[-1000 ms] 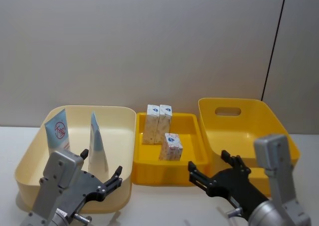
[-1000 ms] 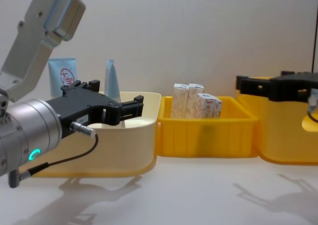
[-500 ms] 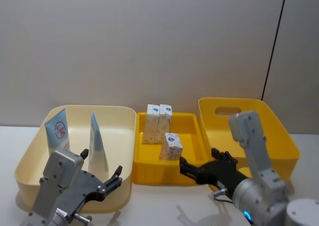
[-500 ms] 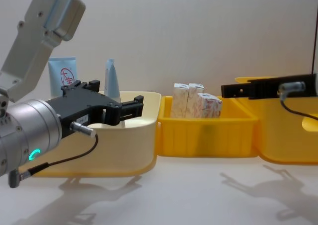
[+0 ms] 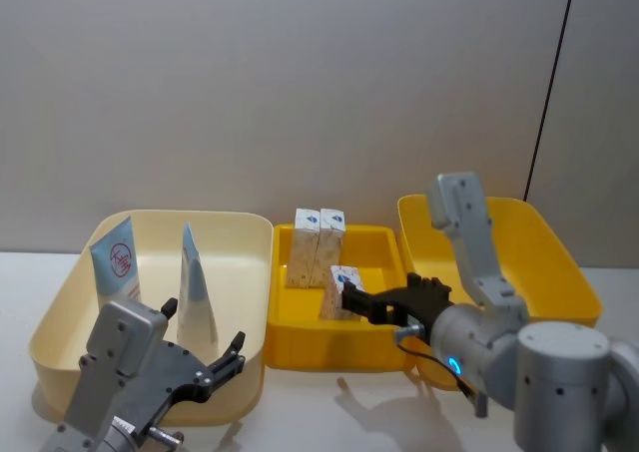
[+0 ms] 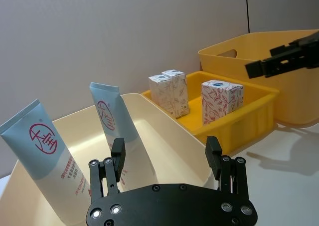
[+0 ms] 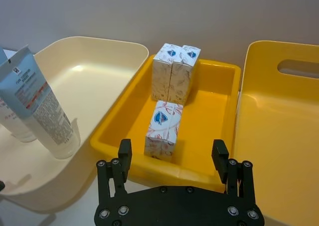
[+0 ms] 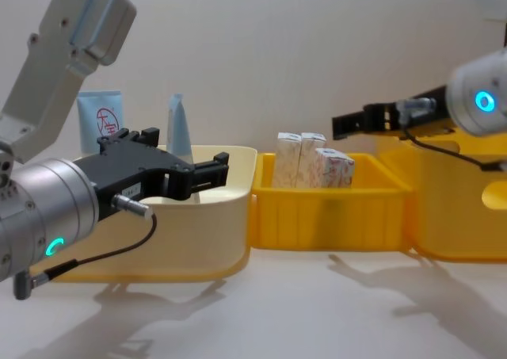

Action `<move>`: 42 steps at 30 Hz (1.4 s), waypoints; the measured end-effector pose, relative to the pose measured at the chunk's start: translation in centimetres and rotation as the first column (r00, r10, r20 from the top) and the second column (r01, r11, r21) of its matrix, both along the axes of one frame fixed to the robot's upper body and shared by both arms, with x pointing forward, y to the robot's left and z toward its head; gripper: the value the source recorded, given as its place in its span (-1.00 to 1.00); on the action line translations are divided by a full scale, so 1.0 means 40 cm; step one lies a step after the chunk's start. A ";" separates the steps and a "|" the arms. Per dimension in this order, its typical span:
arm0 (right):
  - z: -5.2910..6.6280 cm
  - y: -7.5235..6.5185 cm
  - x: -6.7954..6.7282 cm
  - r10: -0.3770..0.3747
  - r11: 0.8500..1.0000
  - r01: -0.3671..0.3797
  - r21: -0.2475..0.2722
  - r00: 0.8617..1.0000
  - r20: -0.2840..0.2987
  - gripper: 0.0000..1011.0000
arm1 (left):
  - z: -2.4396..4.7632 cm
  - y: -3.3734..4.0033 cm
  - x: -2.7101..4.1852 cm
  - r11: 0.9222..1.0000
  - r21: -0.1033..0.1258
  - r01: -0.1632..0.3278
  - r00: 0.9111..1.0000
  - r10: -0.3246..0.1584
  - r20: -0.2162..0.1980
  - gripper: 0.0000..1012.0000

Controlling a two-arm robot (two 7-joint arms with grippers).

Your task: Bimanual collaborative sorting of washing and personal care products

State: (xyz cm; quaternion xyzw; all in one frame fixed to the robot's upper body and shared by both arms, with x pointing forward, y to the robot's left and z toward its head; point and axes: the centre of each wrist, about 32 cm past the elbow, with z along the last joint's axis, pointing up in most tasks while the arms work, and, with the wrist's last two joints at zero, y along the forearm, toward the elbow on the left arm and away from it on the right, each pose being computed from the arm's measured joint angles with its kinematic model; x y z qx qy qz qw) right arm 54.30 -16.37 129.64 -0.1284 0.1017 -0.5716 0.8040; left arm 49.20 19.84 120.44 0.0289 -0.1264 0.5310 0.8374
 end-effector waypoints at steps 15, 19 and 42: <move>0.045 0.057 0.069 -0.013 1.000 0.013 -0.023 0.999 -0.035 0.98 | 0.000 0.000 0.000 1.000 0.000 0.000 1.000 0.000 0.000 0.98; 0.051 0.071 0.085 -0.019 0.999 0.017 -0.040 0.999 -0.047 0.98 | 0.000 0.000 0.000 1.000 0.000 0.000 1.000 0.000 0.000 0.98; 0.041 0.120 0.145 -0.055 0.995 0.043 -0.091 0.990 -0.131 0.98 | 0.000 0.000 0.000 1.000 0.000 0.000 1.000 0.000 0.000 0.98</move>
